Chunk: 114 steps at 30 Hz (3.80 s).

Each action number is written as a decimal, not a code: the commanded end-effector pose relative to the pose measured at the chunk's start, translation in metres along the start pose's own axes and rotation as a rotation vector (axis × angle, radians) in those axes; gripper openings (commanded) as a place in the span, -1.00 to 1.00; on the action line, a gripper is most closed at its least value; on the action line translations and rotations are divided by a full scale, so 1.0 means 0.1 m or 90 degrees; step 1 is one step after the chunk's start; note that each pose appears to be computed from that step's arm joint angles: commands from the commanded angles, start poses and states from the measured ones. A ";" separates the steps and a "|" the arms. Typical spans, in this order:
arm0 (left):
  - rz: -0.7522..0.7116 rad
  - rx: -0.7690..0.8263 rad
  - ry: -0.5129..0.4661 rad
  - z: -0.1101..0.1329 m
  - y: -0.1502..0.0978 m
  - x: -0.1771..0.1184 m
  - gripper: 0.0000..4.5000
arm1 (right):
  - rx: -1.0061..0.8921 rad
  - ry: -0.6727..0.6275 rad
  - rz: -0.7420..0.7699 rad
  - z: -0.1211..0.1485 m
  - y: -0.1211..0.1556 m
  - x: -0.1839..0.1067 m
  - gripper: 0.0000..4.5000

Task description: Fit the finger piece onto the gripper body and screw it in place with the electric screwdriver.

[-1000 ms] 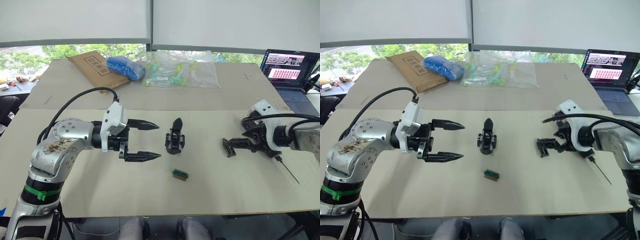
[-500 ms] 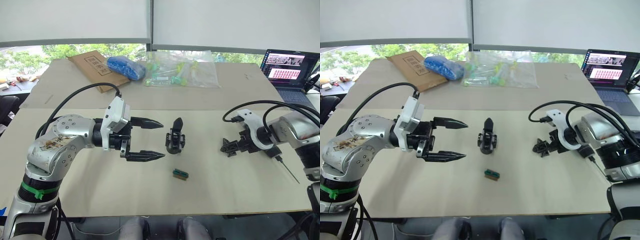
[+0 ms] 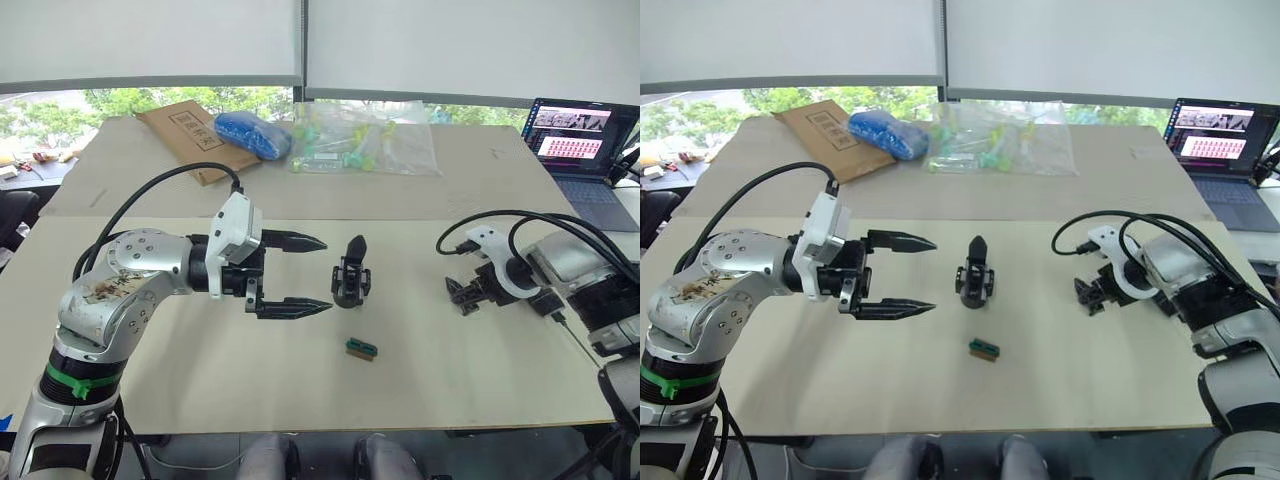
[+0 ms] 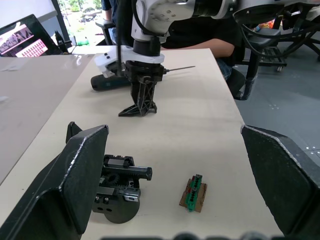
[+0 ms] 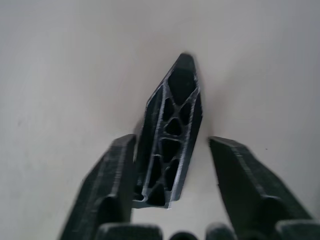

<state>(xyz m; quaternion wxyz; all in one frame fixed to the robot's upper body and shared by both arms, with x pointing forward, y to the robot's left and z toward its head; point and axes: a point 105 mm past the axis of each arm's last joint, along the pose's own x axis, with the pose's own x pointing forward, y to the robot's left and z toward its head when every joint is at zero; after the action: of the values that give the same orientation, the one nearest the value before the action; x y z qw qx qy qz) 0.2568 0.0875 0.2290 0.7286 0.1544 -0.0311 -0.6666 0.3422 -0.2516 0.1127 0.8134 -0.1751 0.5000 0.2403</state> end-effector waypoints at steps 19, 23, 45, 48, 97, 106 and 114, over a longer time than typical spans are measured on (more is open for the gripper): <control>0.338 -0.308 -0.206 0.16 0.79 -0.02 1.00 | -0.231 -0.539 -0.091 1.31 0.51 -1.11 -0.49; 0.363 -0.366 -0.296 0.36 0.98 0.13 1.00 | -0.364 -0.644 -0.059 1.54 1.03 -1.28 -0.49; 0.396 -0.396 -0.333 0.35 1.03 0.34 -1.00 | -0.444 -0.740 -0.093 1.68 1.51 -1.37 -0.49; 0.380 -0.393 -0.355 0.43 1.03 0.33 -1.00 | -0.451 -0.735 -0.100 1.66 1.51 -1.33 -0.49; -0.143 -0.165 -0.096 0.58 0.60 0.26 -1.00 | -0.471 -0.530 0.508 1.42 1.77 -1.33 -0.83; -0.133 -0.127 -0.042 0.39 0.59 0.19 -0.21 | -0.483 -0.565 0.471 1.40 1.71 -1.29 -0.83; -0.090 0.042 0.144 -0.27 0.69 -0.12 1.00 | -0.561 -0.600 0.396 1.24 1.67 -1.14 -0.83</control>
<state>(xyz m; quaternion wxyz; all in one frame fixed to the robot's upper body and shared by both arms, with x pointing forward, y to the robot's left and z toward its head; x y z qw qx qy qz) 0.3206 0.1021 0.2326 0.6709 0.2004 0.0481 -0.7123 0.3008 -0.0698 0.2506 0.6942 -0.1822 0.0200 0.6961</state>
